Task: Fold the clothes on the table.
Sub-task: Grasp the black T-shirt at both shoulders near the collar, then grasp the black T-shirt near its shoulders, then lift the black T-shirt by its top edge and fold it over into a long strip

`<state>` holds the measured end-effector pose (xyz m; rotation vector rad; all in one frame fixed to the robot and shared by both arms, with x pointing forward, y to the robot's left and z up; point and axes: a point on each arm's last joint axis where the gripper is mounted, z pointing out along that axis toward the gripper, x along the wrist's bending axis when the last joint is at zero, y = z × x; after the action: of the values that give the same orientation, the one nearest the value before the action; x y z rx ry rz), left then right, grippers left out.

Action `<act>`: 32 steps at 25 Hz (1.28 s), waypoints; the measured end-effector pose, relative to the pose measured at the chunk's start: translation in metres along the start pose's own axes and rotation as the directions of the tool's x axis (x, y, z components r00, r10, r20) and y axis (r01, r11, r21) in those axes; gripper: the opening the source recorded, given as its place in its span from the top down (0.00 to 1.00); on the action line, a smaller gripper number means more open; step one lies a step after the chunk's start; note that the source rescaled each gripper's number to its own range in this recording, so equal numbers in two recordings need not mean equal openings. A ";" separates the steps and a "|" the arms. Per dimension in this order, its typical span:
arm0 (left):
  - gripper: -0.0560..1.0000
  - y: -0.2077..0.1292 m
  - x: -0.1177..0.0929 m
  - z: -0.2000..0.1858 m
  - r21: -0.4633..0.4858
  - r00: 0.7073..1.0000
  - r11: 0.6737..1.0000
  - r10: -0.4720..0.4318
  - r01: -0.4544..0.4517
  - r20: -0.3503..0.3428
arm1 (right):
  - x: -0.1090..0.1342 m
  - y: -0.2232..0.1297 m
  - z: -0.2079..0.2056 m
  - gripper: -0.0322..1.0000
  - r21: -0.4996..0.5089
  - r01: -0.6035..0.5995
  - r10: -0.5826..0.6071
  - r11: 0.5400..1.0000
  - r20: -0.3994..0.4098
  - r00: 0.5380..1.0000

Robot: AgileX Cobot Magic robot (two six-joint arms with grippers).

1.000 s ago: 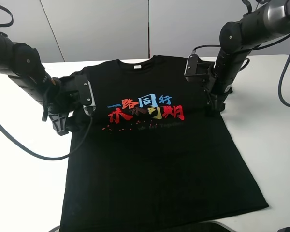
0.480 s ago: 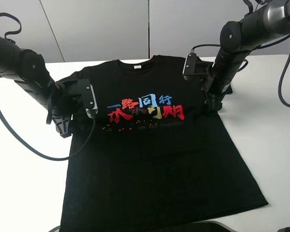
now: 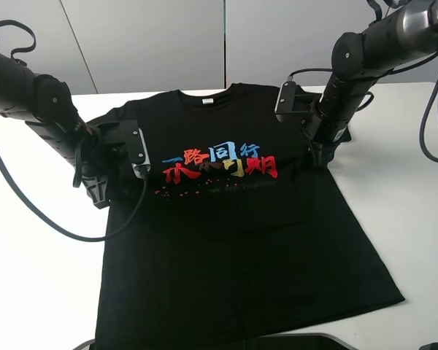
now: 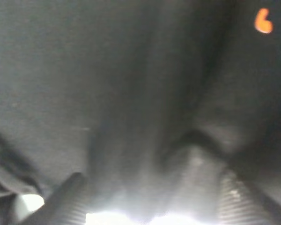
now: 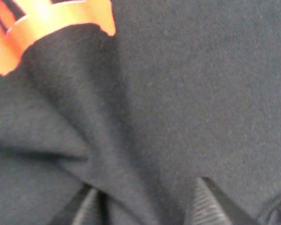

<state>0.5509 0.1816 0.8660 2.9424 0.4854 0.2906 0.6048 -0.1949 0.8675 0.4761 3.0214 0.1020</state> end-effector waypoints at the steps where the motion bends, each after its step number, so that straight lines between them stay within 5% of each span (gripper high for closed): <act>1: 0.45 0.000 -0.001 0.001 0.002 1.000 1.000 0.000 0.000 0.003 | 0.000 0.000 0.001 0.61 0.001 0.000 0.000 1.000 -0.002 1.000; 4: 0.66 0.001 0.002 0.002 -0.012 0.999 1.000 0.020 -0.020 -0.031 | 0.000 0.000 0.001 0.65 0.002 0.002 -0.002 1.000 -0.003 1.000; 10: 0.65 0.003 0.007 0.003 -0.028 0.995 0.998 0.061 -0.063 -0.083 | 0.000 0.000 0.001 0.66 0.002 0.004 -0.004 1.000 -0.003 1.000; 14: 0.92 0.003 0.007 0.005 -0.029 0.994 0.997 0.067 -0.070 -0.089 | 0.000 0.000 0.001 0.90 0.000 0.004 -0.004 1.000 0.000 1.000; 27: 0.95 0.005 0.009 -0.003 -0.046 0.992 0.997 0.054 -0.059 -0.114 | -0.003 0.002 -0.013 0.96 -0.028 -0.024 0.025 0.999 0.041 0.999; 32: 0.95 0.015 0.020 -0.043 -0.149 0.964 0.985 0.047 -0.088 -0.262 | -0.010 0.008 -0.067 0.96 -0.135 -0.031 0.057 0.990 0.199 0.978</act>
<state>0.5650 0.1790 0.9139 2.7808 0.3727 0.6929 0.6105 -0.1941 0.9350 0.5080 2.7847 0.2383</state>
